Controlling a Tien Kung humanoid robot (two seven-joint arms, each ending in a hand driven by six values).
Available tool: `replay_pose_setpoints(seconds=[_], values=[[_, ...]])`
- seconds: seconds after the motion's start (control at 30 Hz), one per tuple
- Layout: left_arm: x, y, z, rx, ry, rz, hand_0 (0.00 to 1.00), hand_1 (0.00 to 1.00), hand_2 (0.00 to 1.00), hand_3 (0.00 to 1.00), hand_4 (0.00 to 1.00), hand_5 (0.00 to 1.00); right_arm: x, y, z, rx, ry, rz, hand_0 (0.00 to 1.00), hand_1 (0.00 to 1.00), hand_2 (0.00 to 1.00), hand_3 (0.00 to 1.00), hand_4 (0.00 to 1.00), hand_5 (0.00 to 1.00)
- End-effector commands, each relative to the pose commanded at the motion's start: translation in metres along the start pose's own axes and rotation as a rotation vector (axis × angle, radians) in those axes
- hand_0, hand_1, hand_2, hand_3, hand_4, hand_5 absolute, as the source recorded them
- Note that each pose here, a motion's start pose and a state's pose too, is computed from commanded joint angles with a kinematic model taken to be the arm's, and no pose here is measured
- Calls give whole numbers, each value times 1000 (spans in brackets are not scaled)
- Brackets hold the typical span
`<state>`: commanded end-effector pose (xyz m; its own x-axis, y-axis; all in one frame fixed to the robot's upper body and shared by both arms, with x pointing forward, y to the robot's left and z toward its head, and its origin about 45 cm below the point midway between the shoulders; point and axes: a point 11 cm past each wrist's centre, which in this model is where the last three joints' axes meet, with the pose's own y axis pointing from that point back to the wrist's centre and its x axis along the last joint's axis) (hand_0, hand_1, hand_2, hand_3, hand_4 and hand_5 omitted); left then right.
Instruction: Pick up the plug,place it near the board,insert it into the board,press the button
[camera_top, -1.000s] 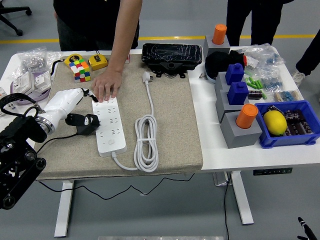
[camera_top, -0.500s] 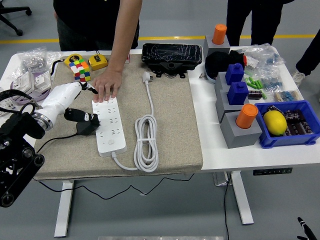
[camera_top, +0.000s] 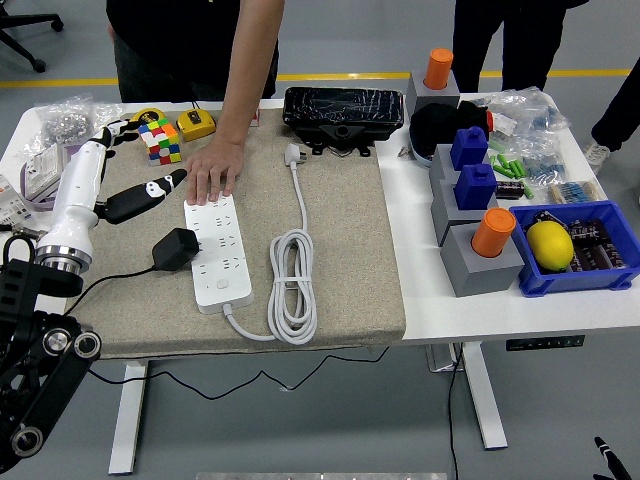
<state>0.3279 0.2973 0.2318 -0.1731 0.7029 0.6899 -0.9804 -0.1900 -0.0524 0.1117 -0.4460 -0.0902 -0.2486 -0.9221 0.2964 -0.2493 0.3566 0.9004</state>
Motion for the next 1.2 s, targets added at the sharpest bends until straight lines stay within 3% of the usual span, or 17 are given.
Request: replay_pose_setpoints(seconds=[0.07, 0.17, 0.3, 0.47, 0.6, 0.87, 1.2], values=[[-4, 15, -4, 54, -29, -28, 823, 866, 833, 812, 998, 998, 0, 0, 0, 1, -4, 1, 818, 761, 744, 785, 998, 998], [-8, 29, -6, 105, -71, -60, 823, 866, 833, 812, 998, 998, 0, 0, -1, 4, -5, 0, 818, 761, 744, 785, 998, 998], [-27, 47, -18, 187, -166, -187, 840, 869, 840, 794, 998, 998, 0, 0, 0, 3, -6, 1, 817, 761, 744, 785, 998, 998], [-48, 58, -18, 178, -196, -300, 854, 870, 835, 792, 998, 998, 1, 0, 0, 2, -5, 3, 817, 761, 744, 784, 998, 998], [-57, 61, -13, 153, -192, -338, 854, 870, 835, 792, 998, 998, 2, 0, 0, 1, -3, 3, 817, 761, 744, 784, 998, 998], [-56, 53, -11, 114, -202, -313, 871, 870, 831, 797, 998, 998, 2, 0, 0, 1, -2, 5, 817, 760, 745, 784, 998, 998], [-59, 51, -32, 168, -227, -323, 875, 872, 832, 797, 998, 998, 2, 0, 0, 1, -3, 4, 817, 760, 745, 784, 998, 998]])
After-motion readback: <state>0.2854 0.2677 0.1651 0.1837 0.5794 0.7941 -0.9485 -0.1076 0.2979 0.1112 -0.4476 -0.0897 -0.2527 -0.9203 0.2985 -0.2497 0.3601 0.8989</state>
